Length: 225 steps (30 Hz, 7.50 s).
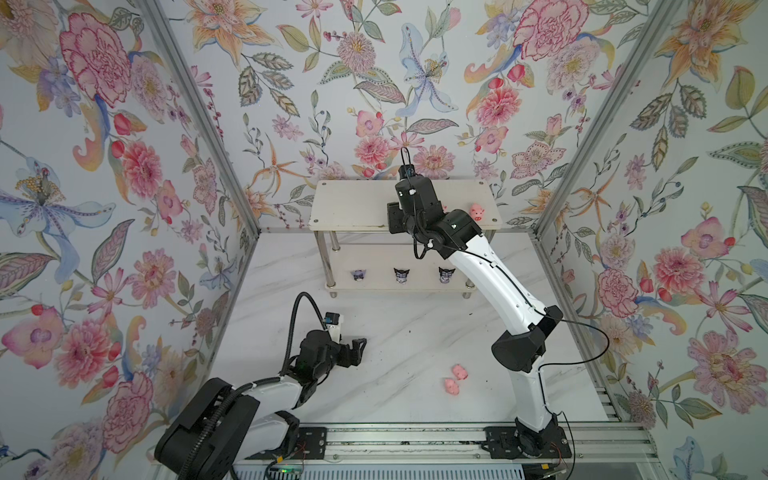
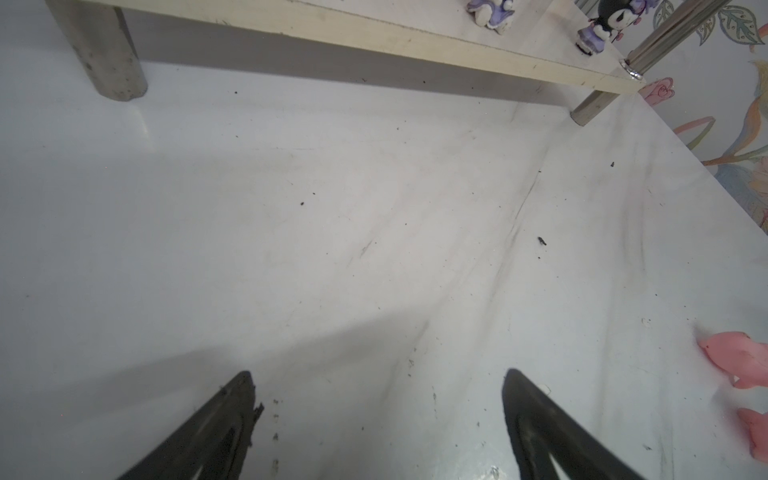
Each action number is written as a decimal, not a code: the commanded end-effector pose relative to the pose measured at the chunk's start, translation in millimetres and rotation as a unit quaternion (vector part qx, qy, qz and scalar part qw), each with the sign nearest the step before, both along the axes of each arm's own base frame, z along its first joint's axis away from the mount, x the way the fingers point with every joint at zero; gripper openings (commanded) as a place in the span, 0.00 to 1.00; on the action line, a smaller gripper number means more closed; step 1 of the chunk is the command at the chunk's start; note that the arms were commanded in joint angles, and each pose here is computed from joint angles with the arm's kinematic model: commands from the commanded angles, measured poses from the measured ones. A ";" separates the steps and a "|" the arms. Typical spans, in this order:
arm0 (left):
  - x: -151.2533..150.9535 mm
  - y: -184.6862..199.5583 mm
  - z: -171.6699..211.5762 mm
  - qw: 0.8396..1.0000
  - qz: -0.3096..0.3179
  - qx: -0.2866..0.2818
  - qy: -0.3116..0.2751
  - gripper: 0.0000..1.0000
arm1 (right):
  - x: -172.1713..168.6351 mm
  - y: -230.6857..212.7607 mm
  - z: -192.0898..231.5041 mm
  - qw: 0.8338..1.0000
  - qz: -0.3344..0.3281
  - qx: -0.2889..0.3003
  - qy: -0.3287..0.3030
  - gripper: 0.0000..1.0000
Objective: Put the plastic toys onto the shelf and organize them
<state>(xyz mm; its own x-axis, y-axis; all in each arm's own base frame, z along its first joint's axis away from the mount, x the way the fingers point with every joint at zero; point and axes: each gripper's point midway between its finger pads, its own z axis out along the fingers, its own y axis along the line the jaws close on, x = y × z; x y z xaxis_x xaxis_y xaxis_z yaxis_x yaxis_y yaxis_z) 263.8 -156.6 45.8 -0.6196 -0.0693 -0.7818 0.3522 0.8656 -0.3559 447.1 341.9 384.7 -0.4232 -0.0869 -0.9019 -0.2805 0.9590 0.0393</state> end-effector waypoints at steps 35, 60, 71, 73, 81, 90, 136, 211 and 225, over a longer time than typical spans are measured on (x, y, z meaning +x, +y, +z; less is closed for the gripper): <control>6.7 -1.9 9.2 1.000 0.001 -0.017 -0.011 0.94 | -14.4 -6.6 27.6 0.999 -0.020 -0.005 -0.034 0.70; 1.3 -2.6 18.2 0.999 -0.005 -0.032 -0.023 0.89 | -208.3 -146.7 -85.6 0.998 -0.009 -0.018 0.059 0.20; -2.8 -14.1 23.1 0.998 -0.030 -0.024 -0.040 0.84 | -287.9 -207.0 -295.6 0.928 -0.087 -0.122 0.341 0.31; -3.2 -15.0 22.1 0.998 -0.031 -0.022 -0.040 0.84 | -295.0 -208.6 -308.9 0.923 -0.089 -0.129 0.353 0.34; -2.0 -17.9 16.0 0.999 -0.035 -0.021 -0.027 0.86 | -309.4 -177.8 -344.4 0.915 -0.045 -0.071 0.395 0.12; -1.0 -19.3 13.8 0.999 -0.037 -0.020 -0.023 0.86 | -309.3 -98.5 -357.7 0.910 0.041 -0.014 0.413 0.11; 0.0 -11.4 20.7 0.999 -0.020 -0.012 -0.037 0.87 | -313.5 -24.8 -287.2 0.945 0.192 -0.049 0.261 0.00; 0.2 -9.1 18.9 0.999 -0.016 -0.006 -0.037 0.87 | -341.4 -36.6 -368.8 0.924 0.164 -0.078 0.338 0.00; 1.2 -9.1 19.4 0.999 -0.016 -0.003 -0.038 0.87 | -287.6 55.0 -325.8 0.951 0.190 -0.018 0.242 0.00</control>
<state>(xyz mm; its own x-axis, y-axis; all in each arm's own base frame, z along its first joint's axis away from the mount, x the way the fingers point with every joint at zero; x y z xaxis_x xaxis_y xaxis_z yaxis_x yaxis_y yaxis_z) 263.4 -165.2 62.1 -0.5764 -0.0750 -0.8138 0.3936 0.8472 -0.3568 144.1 372.7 33.7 -0.7669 -0.3723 -0.5227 -0.5365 0.8189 0.2038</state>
